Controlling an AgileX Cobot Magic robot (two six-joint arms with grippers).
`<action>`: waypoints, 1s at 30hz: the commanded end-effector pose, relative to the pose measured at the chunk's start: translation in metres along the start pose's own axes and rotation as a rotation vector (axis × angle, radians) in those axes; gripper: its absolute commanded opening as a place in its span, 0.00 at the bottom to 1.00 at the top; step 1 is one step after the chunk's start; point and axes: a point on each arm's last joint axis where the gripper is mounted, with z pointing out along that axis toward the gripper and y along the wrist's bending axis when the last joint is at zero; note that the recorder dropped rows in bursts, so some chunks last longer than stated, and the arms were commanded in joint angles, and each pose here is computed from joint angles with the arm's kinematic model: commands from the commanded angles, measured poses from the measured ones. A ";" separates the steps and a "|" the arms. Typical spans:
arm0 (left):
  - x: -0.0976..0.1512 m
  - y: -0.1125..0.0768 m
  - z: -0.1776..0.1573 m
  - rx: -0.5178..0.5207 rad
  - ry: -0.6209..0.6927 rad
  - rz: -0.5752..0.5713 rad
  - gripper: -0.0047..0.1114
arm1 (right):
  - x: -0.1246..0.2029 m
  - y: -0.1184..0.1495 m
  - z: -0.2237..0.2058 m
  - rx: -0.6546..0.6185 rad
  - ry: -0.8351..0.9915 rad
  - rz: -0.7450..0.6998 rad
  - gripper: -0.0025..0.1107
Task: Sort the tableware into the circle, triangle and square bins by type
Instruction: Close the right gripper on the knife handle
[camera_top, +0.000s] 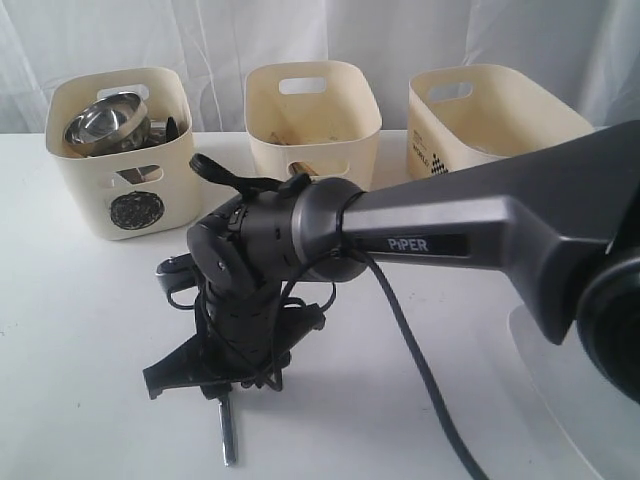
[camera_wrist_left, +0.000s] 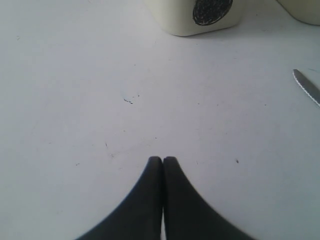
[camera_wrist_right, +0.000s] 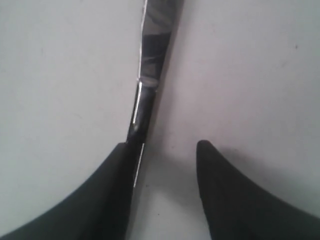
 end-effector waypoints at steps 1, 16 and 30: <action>0.001 0.000 0.001 0.003 0.006 -0.015 0.04 | 0.000 0.000 0.003 0.002 0.005 -0.027 0.37; 0.001 0.000 0.001 0.003 0.006 -0.015 0.04 | -0.006 0.003 0.015 -0.006 -0.001 -0.021 0.37; 0.001 0.000 0.001 0.003 0.006 -0.015 0.04 | -0.003 -0.025 0.025 0.255 0.073 -0.149 0.25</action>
